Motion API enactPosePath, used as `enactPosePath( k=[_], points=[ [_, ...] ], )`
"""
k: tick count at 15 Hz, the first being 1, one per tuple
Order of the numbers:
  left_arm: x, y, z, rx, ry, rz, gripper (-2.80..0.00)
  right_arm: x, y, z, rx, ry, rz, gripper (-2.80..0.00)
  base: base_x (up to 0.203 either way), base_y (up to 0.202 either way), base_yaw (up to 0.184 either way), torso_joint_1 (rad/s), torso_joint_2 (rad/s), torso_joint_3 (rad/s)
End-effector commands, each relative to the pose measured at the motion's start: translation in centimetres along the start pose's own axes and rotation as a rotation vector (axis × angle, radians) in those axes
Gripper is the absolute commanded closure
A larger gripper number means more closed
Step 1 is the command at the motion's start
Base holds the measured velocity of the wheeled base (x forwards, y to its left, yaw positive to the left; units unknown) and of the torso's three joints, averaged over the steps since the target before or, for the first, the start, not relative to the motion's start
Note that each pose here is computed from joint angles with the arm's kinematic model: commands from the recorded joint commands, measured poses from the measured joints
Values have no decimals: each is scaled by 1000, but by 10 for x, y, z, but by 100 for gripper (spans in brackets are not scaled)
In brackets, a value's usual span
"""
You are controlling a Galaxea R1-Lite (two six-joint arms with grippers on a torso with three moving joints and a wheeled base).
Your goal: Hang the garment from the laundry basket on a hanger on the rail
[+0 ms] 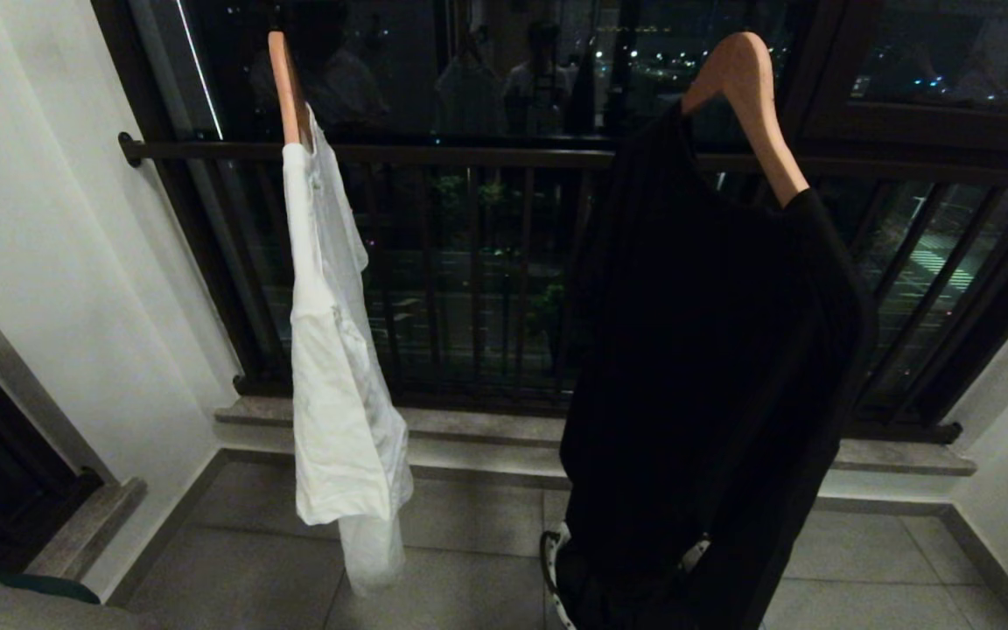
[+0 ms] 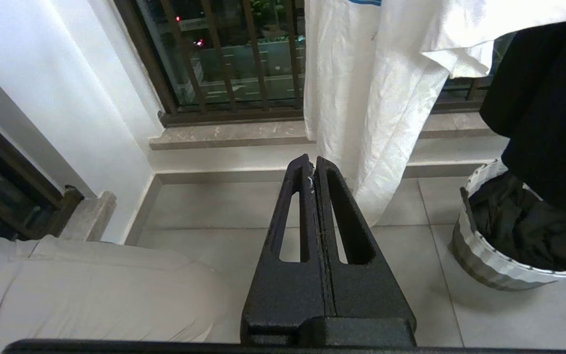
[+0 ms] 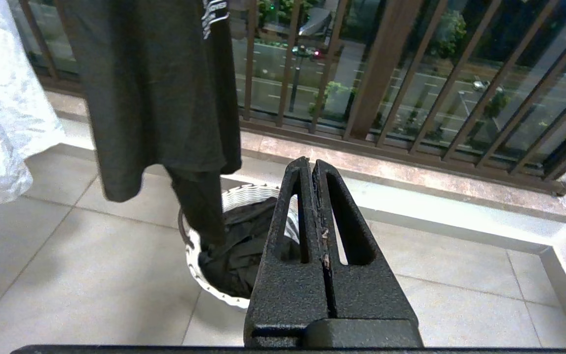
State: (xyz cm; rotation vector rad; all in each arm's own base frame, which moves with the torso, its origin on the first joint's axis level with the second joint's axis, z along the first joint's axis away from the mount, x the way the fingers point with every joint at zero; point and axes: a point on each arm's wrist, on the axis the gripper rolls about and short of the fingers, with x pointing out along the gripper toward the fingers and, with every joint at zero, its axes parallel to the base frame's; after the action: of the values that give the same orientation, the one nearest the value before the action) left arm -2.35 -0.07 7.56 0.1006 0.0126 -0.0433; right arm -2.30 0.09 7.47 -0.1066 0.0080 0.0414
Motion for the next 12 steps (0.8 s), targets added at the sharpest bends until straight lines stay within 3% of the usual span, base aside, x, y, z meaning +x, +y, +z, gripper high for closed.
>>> enactPosePath(
  k=[1,12],
  points=[
    [0,0,0,0,2,-1,0,0,0,0,0,2,1,0,0,0,0,0,0,0],
    [0,0,0,-1,1,0,0,0,0,0,-14,2,2,0,0,0,0,0,0,0]
  ],
)
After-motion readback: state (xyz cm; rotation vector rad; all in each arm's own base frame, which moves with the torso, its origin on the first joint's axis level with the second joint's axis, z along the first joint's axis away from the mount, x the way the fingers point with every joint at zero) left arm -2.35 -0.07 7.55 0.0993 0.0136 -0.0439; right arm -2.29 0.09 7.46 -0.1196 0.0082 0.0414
